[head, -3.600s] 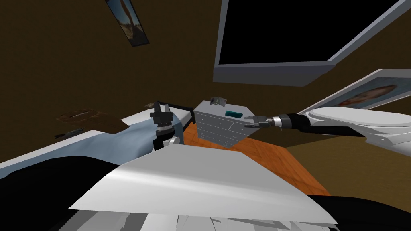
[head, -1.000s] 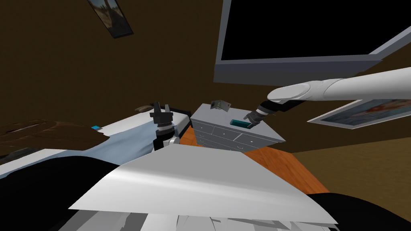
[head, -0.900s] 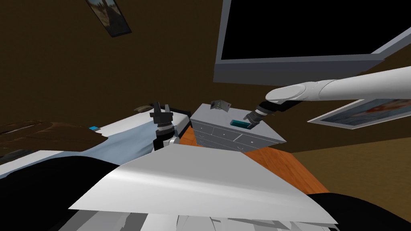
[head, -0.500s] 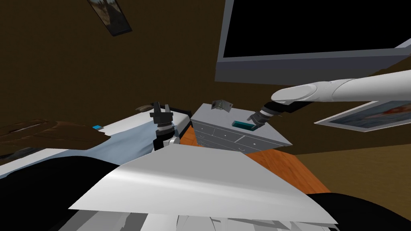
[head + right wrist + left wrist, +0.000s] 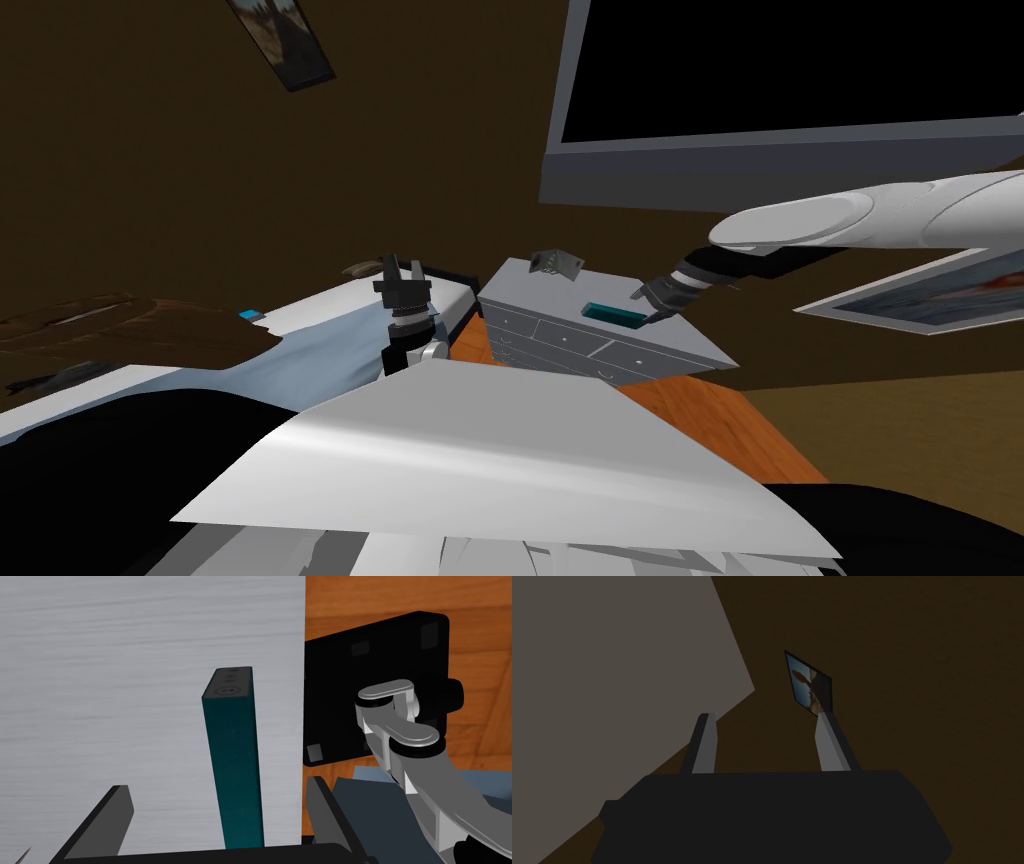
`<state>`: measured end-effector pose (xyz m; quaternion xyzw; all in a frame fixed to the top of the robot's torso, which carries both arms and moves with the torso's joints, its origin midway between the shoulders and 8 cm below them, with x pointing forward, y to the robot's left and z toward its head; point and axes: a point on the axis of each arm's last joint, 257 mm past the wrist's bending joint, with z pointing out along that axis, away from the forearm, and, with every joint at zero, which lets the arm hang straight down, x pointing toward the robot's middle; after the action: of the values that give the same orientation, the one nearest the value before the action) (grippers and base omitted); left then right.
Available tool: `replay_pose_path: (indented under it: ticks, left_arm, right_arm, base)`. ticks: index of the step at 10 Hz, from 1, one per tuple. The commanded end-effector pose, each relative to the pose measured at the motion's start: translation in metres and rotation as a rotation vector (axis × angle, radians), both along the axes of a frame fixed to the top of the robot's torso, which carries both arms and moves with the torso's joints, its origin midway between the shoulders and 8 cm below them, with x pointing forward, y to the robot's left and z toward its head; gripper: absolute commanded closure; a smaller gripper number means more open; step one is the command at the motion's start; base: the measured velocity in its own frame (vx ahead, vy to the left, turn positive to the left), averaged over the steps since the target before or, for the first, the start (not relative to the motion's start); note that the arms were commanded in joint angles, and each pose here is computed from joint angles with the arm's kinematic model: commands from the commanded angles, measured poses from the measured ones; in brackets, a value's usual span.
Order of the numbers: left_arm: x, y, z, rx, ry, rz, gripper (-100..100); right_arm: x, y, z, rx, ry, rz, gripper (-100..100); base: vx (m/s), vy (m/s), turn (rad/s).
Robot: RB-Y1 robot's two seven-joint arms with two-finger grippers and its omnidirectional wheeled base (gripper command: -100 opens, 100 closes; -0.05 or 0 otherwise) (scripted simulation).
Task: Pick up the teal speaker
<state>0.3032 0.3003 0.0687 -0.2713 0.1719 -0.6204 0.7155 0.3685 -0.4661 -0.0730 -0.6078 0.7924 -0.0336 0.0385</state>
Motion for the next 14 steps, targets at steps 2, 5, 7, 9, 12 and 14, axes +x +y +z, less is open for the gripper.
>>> replay_pose_path:
  ticks: [2, 5, 7, 9, 12, 14]
  left_arm:
    - [0.000, 0.000, 0.000, 0.000, 0.000, 0.000, 0]
    - [0.000, 0.000, 0.000, 0.000, 0.000, 0.000, 0]
    - [0.000, 0.000, 0.000, 0.000, 0.000, 0.000, 0]
    - [0.000, 0.000, 0.000, 0.000, 0.000, 0.000, 0]
    - [0.000, 0.000, 0.000, 0.000, 0.000, 0.000, 0]
    - [0.000, 0.000, 0.000, 0.000, 0.000, 0.000, 0]
  right_arm:
    - [-0.020, -0.028, -0.002, -0.012, 0.012, -0.044, -100]
    - [-0.031, -0.044, 0.002, -0.021, 0.008, -0.064, -100]
    - [-0.031, -0.048, 0.007, -0.017, -0.013, -0.074, -100]
    - [-0.044, -0.060, 0.001, -0.019, 0.004, -0.090, -100]
    - [-0.054, -0.067, -0.007, -0.014, 0.020, -0.110, -100]
    - [-0.039, -0.061, 0.011, -0.011, -0.036, -0.090, -100]
  base:
    - [0.010, 0.031, 0.078]
    - [0.003, 0.016, 0.028]
    - [0.003, 0.021, 0.011]
    - [-0.003, 0.018, 0.042]
    - [0.002, 0.016, 0.013]
    - [0.000, 0.000, 0.000]
